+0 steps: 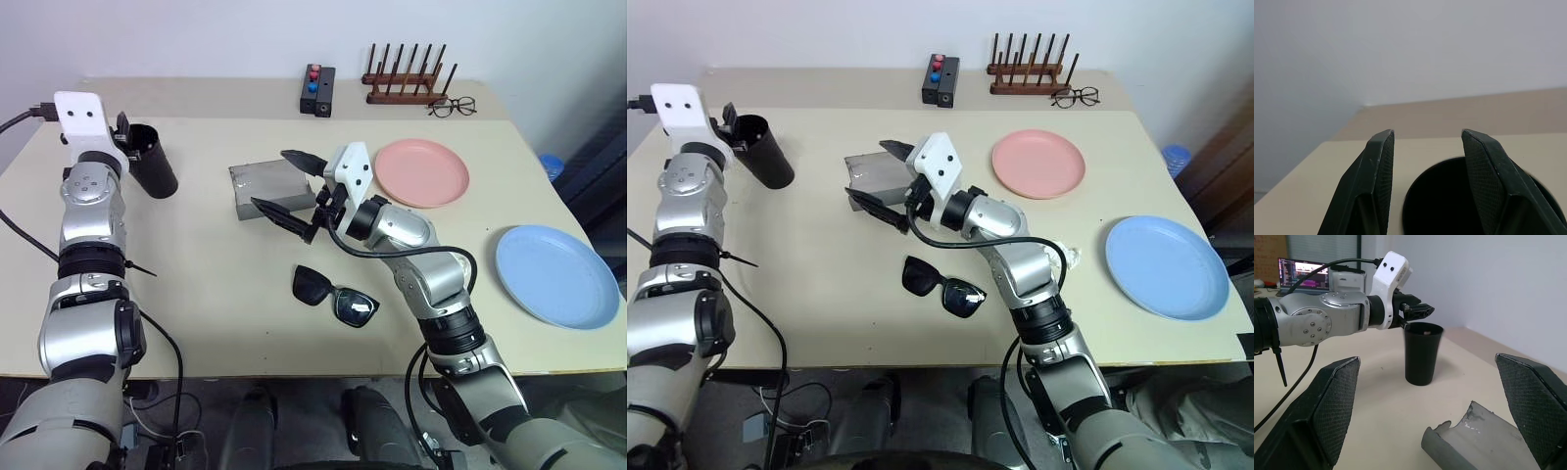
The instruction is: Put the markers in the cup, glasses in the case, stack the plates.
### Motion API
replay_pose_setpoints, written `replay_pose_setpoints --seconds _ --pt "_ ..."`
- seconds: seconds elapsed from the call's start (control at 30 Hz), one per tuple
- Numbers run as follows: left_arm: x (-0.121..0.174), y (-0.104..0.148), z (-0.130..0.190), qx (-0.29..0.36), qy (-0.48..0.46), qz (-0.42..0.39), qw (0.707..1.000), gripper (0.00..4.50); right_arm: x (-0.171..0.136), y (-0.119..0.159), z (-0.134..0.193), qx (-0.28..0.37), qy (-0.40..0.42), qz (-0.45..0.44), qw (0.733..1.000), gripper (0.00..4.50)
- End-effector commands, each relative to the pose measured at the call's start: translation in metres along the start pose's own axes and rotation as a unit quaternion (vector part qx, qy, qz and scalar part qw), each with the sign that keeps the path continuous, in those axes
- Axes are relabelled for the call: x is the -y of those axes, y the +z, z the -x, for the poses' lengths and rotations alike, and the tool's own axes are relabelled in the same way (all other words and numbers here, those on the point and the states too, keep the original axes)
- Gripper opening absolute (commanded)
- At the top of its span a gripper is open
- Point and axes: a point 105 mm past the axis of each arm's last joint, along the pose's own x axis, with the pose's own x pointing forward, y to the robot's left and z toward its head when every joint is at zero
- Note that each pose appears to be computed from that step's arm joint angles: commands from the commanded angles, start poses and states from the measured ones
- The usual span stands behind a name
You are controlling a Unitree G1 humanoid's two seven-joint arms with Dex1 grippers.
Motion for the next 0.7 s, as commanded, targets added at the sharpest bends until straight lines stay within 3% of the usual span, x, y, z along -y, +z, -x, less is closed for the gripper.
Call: replay_pose_setpoints --seconds 0.03,0.23,0.3,0.37,0.5,0.7 --pt "-0.004 0.023 -0.003 0.037 0.009 0.003 0.999 2.18 -0.002 0.017 0.0 0.028 0.002 0.015 1.0 4.5" --pt "0.005 0.052 -0.005 0.081 -0.013 0.031 0.996 2.18 -0.001 0.017 0.001 0.027 0.0 0.016 1.0 4.5" --pt "0.039 0.07 -0.001 0.088 -0.125 0.065 0.986 2.18 0.001 0.016 0.003 0.023 -0.003 0.018 1.0 4.5" --pt "0.077 0.077 0.011 0.068 -0.251 0.064 0.964 2.74 0.004 0.015 0.007 0.016 -0.006 0.025 1.0 4.5" --pt "0.122 0.046 0.04 -0.036 -0.389 -0.011 0.921 4.44 0.006 0.007 0.021 -0.02 0.017 0.048 0.999 4.5" --pt "0.157 -0.004 0.077 -0.168 -0.512 -0.066 0.84 4.44 0.007 -0.01 0.057 -0.113 0.068 0.066 0.989 4.5"
